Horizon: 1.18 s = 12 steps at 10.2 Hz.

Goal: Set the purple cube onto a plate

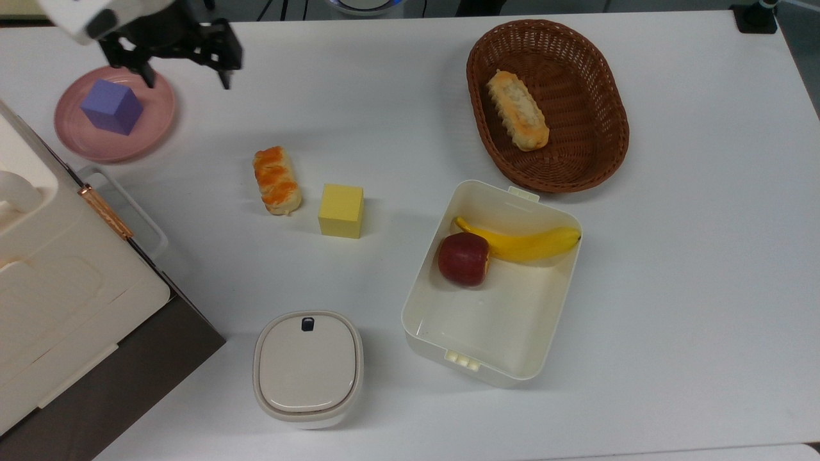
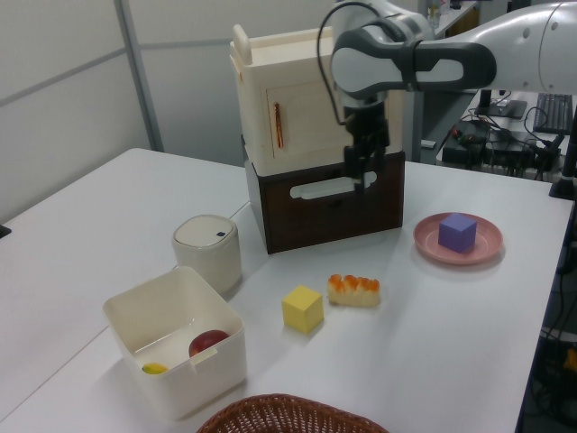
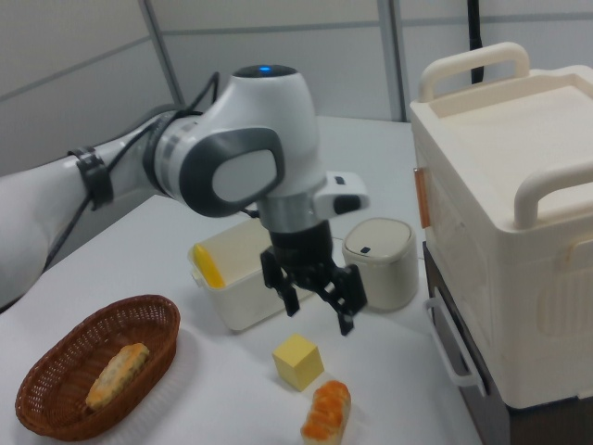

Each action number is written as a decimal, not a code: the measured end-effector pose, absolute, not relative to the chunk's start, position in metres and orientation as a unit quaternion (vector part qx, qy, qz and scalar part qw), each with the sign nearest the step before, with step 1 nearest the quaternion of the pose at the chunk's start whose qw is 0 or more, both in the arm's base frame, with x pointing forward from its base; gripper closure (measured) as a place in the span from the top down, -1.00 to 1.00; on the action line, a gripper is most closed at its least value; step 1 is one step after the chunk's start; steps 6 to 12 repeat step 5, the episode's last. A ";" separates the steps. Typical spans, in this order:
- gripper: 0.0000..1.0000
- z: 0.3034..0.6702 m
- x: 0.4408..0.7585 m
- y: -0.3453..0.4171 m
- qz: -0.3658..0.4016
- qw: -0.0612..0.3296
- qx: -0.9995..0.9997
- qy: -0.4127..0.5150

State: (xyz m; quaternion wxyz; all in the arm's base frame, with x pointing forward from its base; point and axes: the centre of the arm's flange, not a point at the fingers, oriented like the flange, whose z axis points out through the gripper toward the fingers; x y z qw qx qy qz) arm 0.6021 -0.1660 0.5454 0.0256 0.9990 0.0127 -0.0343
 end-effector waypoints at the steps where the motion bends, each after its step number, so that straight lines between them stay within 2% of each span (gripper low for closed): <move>1: 1.00 0.548 0.608 -0.138 -0.032 0.027 0.999 0.029; 5: 1.00 0.548 0.621 -0.059 -0.028 0.030 0.998 0.055; 12: 1.00 0.548 0.621 -0.059 -0.028 0.030 0.998 0.055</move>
